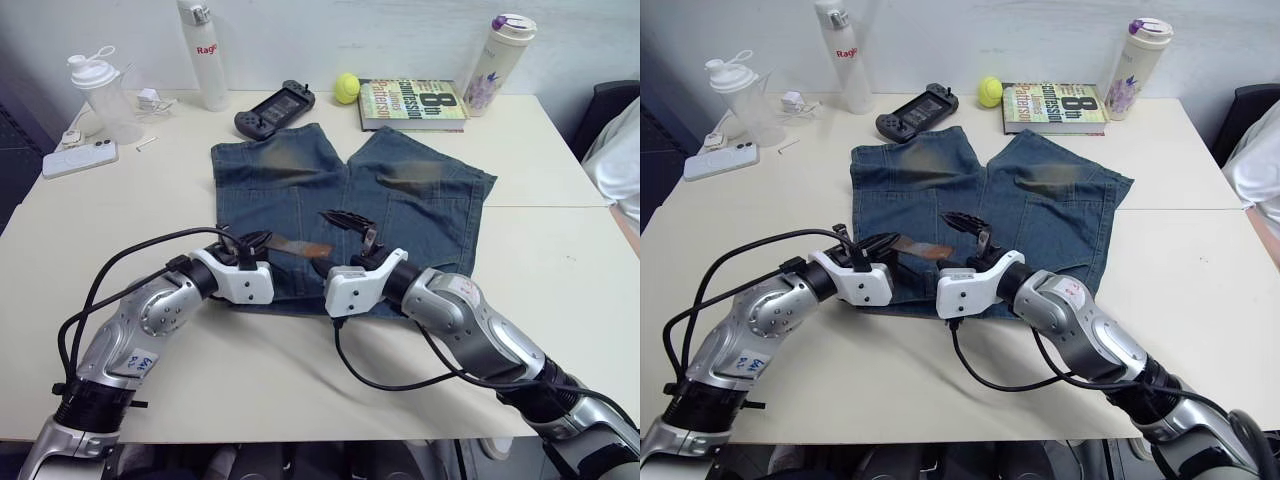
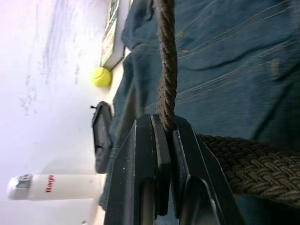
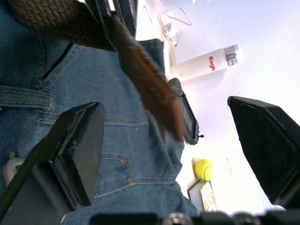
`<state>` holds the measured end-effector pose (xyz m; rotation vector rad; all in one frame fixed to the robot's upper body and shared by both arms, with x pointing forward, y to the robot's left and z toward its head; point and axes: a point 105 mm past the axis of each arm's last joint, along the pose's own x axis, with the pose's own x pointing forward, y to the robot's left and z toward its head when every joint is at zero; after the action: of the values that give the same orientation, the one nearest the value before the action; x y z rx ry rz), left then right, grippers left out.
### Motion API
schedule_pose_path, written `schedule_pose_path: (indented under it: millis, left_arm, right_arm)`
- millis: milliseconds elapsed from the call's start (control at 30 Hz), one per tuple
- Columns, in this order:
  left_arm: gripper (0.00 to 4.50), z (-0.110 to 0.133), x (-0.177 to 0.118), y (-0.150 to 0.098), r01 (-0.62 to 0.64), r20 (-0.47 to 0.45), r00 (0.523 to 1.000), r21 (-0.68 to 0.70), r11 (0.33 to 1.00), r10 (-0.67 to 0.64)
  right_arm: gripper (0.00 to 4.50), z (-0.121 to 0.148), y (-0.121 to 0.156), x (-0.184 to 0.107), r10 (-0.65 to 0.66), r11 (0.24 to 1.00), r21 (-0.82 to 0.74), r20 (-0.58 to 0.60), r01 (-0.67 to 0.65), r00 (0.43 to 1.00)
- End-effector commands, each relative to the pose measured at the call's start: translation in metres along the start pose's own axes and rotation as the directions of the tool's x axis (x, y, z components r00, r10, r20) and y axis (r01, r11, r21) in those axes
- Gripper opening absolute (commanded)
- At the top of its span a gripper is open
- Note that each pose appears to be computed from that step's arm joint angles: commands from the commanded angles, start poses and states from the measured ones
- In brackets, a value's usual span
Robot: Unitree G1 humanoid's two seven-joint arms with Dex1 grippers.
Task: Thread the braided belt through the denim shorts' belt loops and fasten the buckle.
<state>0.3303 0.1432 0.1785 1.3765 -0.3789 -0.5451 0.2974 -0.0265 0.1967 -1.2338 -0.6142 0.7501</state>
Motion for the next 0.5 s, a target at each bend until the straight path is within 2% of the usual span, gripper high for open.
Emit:
schedule_pose_path:
  millis: [33,133,200,267,467,500]
  left_arm:
    - [0.03,-0.0009,0.0024,0.008,-0.028,-0.006,1.0,0.019,0.999,0.028]
    - [0.03,-0.0001,0.0027,0.0063,-0.022,-0.004,1.0,0.018,1.0,0.022]
    - [0.0,-0.0028,0.0019,0.0038,-0.014,-0.017,1.0,0.016,1.0,0.014]
    - [0.0,-0.003,0.0022,0.0032,-0.011,-0.019,1.0,0.019,1.0,0.011]
    - [0.0,-0.0017,0.003,0.0028,-0.011,-0.02,1.0,0.017,1.0,0.012]
    - [0.0,-0.0012,0.0031,0.0029,-0.012,-0.02,1.0,0.016,1.0,0.013]
  right_arm:
    - [4.5,0.0059,-0.0086,-0.0036,-0.025,0.999,-0.02,0.029,0.025,0.999]
    - [4.5,0.0049,-0.0085,-0.0046,-0.019,0.999,-0.028,0.026,0.019,0.999]
    - [3.95,0.0039,-0.0096,-0.0057,-0.021,0.999,-0.035,0.023,0.022,1.0]
    - [3.17,0.0035,-0.01,-0.0059,-0.023,0.999,-0.036,0.024,0.024,0.999]
    - [0.12,0.0049,-0.0093,-0.0055,-0.02,0.999,-0.033,0.034,0.021,0.999]
    - [0.05,0.0048,-0.0093,-0.0053,-0.02,0.999,-0.034,0.035,0.021,0.999]
